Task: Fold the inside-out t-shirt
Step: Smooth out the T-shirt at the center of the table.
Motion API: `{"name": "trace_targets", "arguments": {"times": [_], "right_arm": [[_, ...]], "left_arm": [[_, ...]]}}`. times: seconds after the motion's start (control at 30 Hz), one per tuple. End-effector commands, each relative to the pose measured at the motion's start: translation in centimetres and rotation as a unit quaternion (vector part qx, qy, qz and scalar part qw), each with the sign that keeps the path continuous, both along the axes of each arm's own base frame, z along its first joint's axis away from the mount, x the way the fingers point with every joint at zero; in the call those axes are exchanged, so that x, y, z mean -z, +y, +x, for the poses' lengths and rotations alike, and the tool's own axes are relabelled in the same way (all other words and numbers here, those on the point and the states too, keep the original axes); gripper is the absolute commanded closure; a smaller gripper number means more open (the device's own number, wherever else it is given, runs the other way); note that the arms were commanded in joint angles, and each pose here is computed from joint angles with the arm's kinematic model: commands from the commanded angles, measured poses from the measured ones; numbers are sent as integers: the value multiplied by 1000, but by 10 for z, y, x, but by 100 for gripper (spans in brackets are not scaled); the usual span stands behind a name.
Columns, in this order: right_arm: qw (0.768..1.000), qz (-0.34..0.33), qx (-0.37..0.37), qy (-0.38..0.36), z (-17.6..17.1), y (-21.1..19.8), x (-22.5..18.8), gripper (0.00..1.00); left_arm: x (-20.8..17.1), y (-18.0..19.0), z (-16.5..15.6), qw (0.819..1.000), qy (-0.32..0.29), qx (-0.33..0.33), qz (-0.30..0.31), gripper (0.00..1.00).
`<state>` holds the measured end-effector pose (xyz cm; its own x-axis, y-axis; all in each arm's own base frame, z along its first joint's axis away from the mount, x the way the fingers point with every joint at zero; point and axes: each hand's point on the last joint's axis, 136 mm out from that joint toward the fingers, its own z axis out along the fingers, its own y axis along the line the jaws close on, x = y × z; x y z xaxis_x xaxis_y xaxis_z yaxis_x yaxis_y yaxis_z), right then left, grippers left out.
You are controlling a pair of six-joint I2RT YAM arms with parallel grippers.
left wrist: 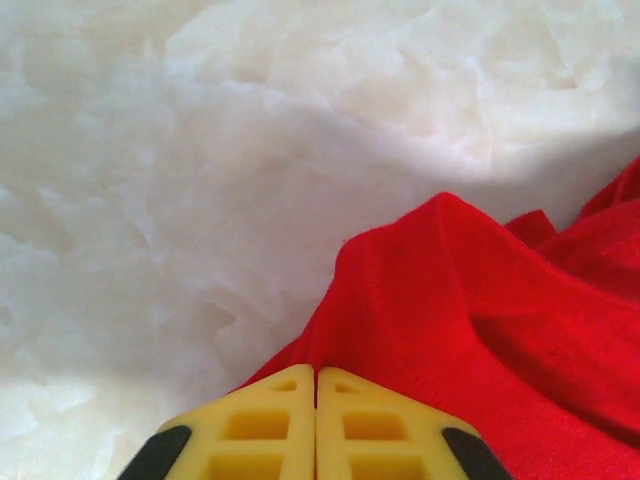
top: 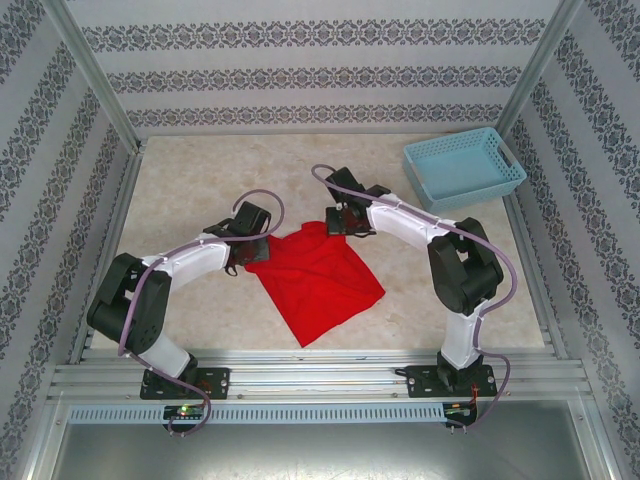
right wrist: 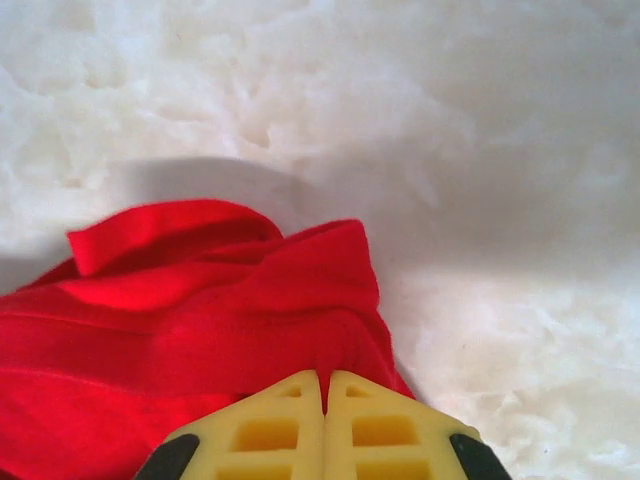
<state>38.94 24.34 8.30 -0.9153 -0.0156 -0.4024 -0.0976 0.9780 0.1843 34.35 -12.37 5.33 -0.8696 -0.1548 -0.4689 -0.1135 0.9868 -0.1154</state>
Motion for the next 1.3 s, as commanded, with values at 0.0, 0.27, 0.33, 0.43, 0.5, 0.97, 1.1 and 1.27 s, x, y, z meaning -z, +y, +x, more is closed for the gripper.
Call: {"name": "trace_targets", "arguments": {"times": [0.0,0.27,0.33,0.43,0.5,0.97,1.1,1.27], "right_arm": [[1000,-22,-8,-18,5,1,-14,100],[997,-42,-25,-52,11,10,-48,100],[997,-50,-33,-56,12,14,-51,100],[996,-50,-42,-63,16,24,-53,100],[995,-50,-46,-68,19,29,-55,100],[994,-81,-43,-54,59,40,-20,90],[996,-68,-38,-50,64,27,-28,67],[996,-42,-68,-36,40,16,-31,38]], "left_arm": [[-20,7,14,999,-34,-12,4,98],[-51,15,21,997,-78,-28,-8,100],[-57,17,21,996,-82,-33,-12,100],[-57,22,21,996,-82,-42,-15,99],[-51,26,21,996,-70,-50,-14,98],[-16,48,35,995,16,-92,33,68],[-33,66,25,991,3,-124,52,48],[-64,55,-8,991,-55,-120,-8,27]]}}
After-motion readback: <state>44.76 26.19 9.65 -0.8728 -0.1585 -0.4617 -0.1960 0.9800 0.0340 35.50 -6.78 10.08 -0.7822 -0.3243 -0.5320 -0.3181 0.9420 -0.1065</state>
